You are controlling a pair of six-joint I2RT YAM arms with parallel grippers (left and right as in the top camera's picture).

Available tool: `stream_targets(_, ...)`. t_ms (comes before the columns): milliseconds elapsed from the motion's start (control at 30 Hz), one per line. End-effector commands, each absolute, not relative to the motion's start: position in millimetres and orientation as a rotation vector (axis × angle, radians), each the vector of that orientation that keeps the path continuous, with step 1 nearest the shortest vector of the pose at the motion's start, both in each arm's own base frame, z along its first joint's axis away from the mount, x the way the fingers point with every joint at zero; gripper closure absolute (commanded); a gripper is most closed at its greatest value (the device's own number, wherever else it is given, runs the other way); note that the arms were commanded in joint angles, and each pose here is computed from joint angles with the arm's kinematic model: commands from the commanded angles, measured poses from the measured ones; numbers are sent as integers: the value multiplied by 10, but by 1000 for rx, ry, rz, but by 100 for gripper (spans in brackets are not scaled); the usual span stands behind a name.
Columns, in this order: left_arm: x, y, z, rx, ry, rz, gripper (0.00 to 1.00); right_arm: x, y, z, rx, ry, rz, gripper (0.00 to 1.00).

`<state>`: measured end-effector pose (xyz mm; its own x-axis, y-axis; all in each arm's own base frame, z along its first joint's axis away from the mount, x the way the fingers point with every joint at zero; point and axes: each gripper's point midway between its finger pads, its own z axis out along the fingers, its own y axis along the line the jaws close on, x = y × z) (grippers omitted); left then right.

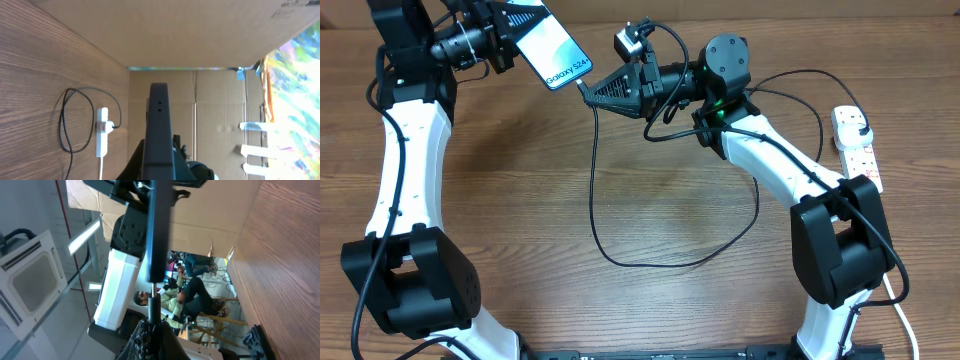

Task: Plug charger to phone and switch on socket
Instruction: 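Push the connector into the phone's bottom port held by the left gripper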

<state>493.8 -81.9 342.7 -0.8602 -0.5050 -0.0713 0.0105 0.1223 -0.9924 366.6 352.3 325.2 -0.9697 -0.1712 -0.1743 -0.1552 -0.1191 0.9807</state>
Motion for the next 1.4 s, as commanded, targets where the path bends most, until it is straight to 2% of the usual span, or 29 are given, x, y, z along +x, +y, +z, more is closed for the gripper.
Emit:
stream_targets(0,4838,-941,3577,-372,2014,-1777,96,3610,3481,3506,493,-2074,-2401,96)
stream_targets(233,4846,-939,3545,-411,2024,-1779,96,3597,3478,3504,534,-2079,-2409,96)
stream_targets(367,4895,-897,3526,-519,2022,-1789,96,3490,3460,3437,690,-2078,-2377,96)
stream_targets(800,4713,-918,3585,-302,2036,-1833,96,3457,3453,3407,745,-2078,-2365,96)
stream_targets(1067,4719,-934,3582,-398,2053,-1881,96,3442,3454,3401,753,-2074,-2357,96)
stream_targets(1367,4722,-1015,3576,-347,2052,-1855,95,3455,3459,3383,724,-2077,-2347,96)
